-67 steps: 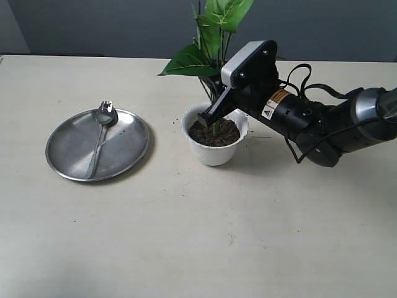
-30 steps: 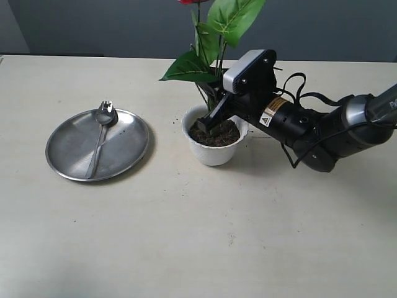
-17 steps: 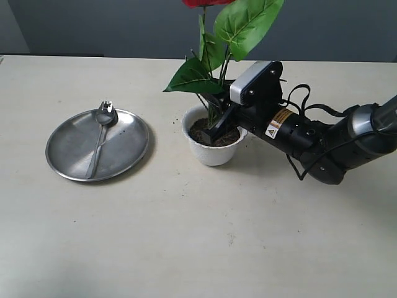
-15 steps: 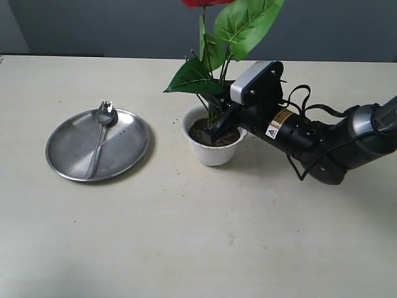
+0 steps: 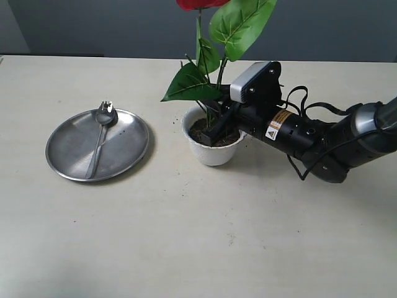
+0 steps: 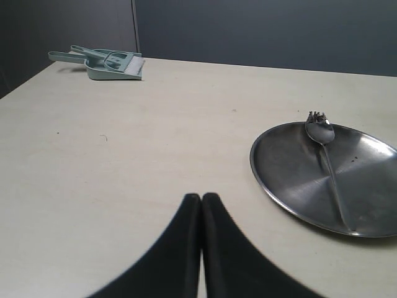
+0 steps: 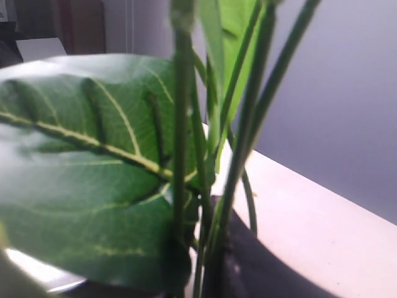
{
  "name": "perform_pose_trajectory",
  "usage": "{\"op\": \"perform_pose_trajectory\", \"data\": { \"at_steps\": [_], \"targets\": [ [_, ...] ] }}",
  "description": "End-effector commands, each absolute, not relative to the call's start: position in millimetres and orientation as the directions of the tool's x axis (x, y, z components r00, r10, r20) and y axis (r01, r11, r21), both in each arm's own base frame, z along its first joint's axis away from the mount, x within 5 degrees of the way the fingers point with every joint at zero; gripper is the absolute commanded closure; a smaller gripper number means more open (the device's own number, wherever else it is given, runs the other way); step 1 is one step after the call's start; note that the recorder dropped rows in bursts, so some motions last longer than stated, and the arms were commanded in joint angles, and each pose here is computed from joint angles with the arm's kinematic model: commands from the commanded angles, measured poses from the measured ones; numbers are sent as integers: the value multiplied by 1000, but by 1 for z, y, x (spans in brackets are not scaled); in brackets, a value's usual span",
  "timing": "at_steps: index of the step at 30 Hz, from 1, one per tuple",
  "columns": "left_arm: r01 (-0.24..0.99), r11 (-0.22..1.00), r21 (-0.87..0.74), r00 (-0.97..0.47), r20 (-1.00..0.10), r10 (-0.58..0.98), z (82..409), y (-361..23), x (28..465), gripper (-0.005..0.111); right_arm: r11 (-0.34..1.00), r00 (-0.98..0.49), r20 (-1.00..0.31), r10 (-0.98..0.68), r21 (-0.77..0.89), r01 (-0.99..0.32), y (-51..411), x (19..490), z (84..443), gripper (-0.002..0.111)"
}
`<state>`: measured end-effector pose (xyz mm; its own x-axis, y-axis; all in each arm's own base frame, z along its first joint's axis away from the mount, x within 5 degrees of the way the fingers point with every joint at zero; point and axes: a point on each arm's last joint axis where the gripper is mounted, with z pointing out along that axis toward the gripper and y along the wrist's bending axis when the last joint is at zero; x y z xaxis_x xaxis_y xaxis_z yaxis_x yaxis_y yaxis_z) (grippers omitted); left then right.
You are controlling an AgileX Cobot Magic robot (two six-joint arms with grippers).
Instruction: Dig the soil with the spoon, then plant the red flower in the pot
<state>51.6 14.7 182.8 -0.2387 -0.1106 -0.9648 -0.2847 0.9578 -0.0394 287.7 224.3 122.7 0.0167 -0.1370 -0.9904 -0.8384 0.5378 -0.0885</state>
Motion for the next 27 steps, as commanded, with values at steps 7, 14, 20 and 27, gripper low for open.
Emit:
{"op": "perform_pose_trajectory", "data": {
  "at_steps": [7, 14, 20, 27],
  "targets": [
    [-283, 958, -41, -225, -968, -108, 183, 15, 52, 106, 521, -123, -938, -324, -69, -851, 218, 280, 91, 109],
    [-283, 958, -41, -225, -968, -108, 183, 15, 52, 106, 525, -146, -921, -361, -71, -848, 216, 280, 87, 109],
    [-283, 958, -41, -225, -968, -108, 183, 15, 52, 106, 523, -137, -928, -347, -70, -849, 217, 280, 89, 109],
    [-283, 958, -41, -225, -968, -108, 183, 15, 52, 106, 523, -141, -926, -351, -69, -849, 217, 280, 88, 109]
  ]
}}
